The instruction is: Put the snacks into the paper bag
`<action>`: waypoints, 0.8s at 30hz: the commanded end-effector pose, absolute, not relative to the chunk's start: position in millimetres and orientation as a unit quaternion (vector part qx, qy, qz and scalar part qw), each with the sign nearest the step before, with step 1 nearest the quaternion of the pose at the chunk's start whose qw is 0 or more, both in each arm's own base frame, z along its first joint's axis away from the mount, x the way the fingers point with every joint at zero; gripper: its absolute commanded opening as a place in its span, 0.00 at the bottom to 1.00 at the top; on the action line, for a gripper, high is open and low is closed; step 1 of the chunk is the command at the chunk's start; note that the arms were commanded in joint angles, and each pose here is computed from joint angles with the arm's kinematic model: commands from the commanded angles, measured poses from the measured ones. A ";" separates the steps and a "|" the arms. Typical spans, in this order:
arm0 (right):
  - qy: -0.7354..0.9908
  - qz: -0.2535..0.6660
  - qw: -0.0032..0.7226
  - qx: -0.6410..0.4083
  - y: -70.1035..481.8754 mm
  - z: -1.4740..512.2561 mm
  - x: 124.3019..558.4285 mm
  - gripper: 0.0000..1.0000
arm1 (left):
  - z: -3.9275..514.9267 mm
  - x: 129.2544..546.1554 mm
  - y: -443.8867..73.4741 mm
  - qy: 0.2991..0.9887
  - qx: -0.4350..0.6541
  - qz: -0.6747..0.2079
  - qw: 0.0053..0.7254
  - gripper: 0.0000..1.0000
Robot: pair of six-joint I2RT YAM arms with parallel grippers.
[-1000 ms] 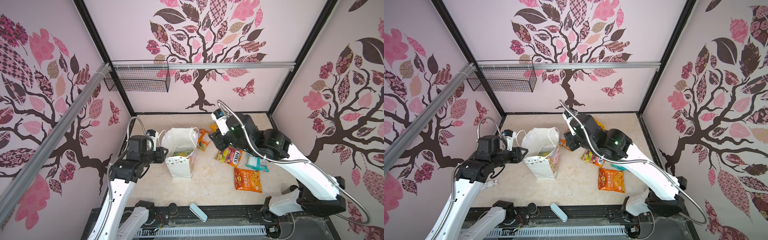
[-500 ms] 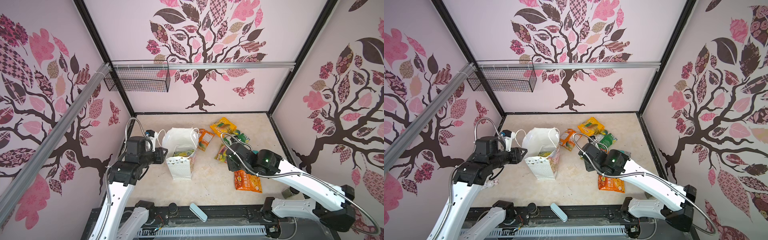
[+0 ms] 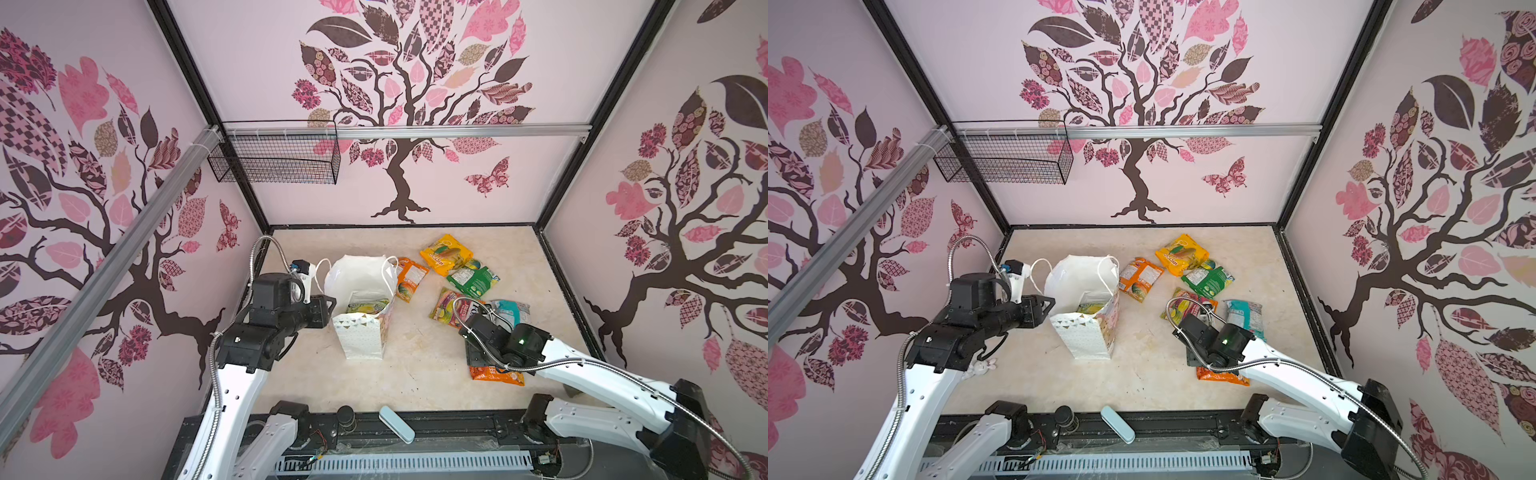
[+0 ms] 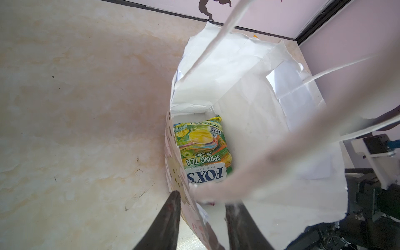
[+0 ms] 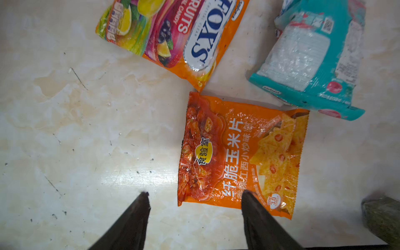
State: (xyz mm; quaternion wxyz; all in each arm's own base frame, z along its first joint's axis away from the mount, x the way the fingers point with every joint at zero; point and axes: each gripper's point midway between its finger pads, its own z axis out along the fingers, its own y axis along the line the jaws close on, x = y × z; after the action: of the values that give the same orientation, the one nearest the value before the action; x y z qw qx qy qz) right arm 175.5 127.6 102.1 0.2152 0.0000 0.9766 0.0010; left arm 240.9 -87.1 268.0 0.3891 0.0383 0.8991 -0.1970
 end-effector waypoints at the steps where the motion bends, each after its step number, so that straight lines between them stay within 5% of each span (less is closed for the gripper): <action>1: 0.977 0.023 0.211 0.016 136.4 93.4 177.3 0.70 | 270.6 240.9 -89.7 0.894 0.045 -0.203 0.396 0.39; 24: 0.975 0.086 0.202 0.019 148.6 53.2 191.0 0.70 | 275.7 239.3 -88.2 0.891 0.046 -0.200 0.405 0.39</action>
State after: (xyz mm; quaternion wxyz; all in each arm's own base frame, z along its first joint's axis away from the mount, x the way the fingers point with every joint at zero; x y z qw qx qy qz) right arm 187.6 145.5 55.7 0.2028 0.0215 0.9761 0.0748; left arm 239.4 -87.6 269.9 0.3919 0.0398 0.8972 -0.1994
